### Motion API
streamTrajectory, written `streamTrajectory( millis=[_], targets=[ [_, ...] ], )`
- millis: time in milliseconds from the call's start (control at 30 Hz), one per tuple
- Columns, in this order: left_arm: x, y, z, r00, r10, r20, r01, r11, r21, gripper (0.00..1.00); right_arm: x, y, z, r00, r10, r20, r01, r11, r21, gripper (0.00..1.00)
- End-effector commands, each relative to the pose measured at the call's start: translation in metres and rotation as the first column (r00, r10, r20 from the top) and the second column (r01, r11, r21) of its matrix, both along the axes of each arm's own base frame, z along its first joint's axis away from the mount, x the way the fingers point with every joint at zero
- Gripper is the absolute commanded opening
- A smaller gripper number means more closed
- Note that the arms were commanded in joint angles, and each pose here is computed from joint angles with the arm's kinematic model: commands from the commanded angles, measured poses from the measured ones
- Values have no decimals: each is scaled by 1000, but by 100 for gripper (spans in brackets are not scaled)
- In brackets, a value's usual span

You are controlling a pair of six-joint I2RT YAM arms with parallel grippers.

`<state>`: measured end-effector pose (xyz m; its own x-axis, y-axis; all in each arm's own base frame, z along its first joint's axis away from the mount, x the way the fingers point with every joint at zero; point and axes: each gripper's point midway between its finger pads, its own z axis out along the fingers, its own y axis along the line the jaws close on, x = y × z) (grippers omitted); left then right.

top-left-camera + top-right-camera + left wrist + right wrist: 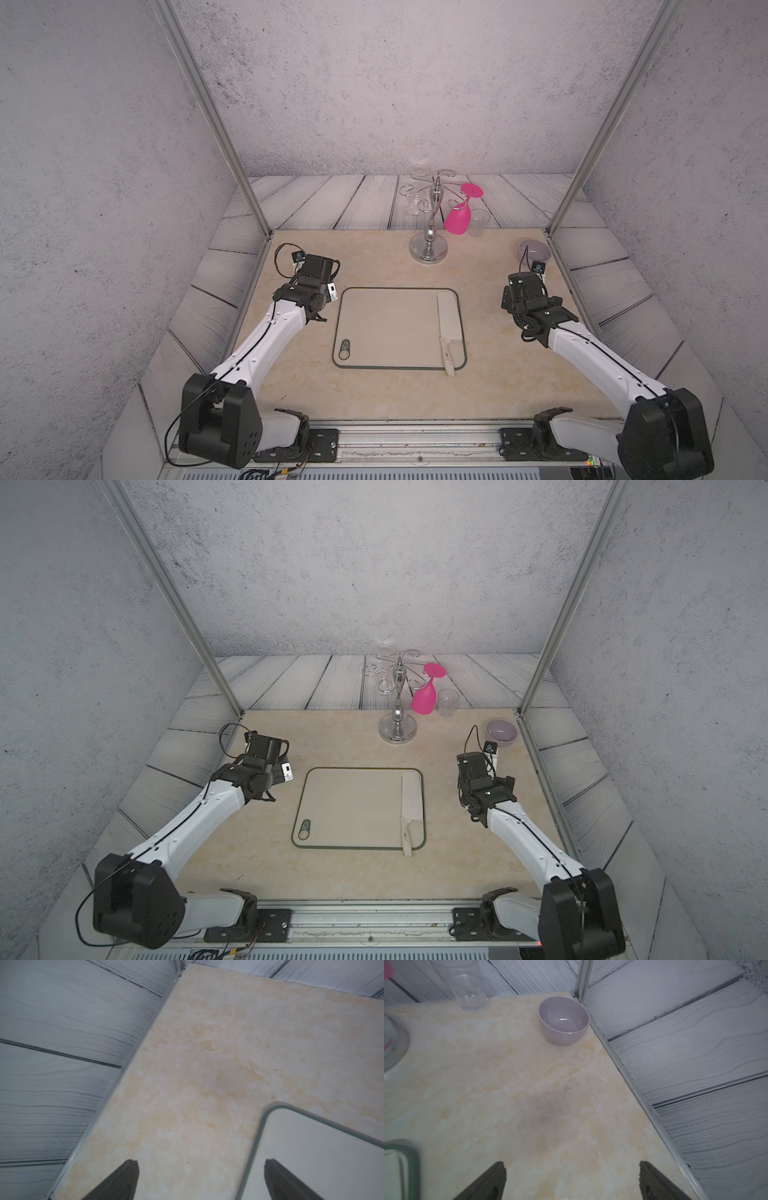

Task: Align the knife with the edge of the cutting board
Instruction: Place the knife at the edge of the cutting board, then reset both arms

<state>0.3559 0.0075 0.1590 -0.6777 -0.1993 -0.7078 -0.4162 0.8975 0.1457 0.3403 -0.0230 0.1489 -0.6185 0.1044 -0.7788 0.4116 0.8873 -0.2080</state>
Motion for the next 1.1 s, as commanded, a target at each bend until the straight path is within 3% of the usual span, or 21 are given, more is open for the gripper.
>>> streamTrajectory(
  millis=[0, 67, 167, 267, 433, 567, 667, 767, 900, 1067],
  targets=[
    [13, 39, -19, 997, 74, 29, -78, 986, 149, 100, 23, -10, -18, 1000, 12, -20, -12, 999, -41, 99],
    [20, 48, -32, 997, 66, 28, -70, 978, 195, 100, 32, -23, -33, 999, -44, -33, 43, 999, -30, 99],
    [28, 50, -46, 999, 23, 44, -33, 971, 237, 100, 42, -26, -55, 999, -31, -13, 31, 999, 23, 99],
    [36, 47, -51, 995, -30, 92, 7, 971, 239, 100, 52, -23, -50, 996, 12, 85, -15, 999, 40, 99],
    [50, 40, -45, 970, -117, 214, 83, 984, 159, 100, 56, -19, -47, 987, 84, 135, -91, 995, 43, 99],
    [55, 46, -49, 968, -121, 222, 96, 988, 120, 100, 57, -26, -48, 988, 70, 137, -78, 995, 58, 99],
    [59, 46, -50, 948, -139, 287, 104, 985, 135, 100, 59, -28, -52, 993, 58, 107, -66, 995, 74, 99],
    [59, 41, -52, 950, -165, 263, 137, 983, 122, 100, 54, -26, -45, 989, 89, 120, -96, 994, 53, 99],
    [57, 37, -52, 939, -194, 284, 166, 979, 121, 100, 53, -28, -25, 964, 97, 248, -109, 993, 35, 99],
    [49, 28, -52, 907, -245, 342, 215, 969, 123, 100, 55, -20, -46, 941, 163, 297, -179, 983, 27, 99]
  ],
)
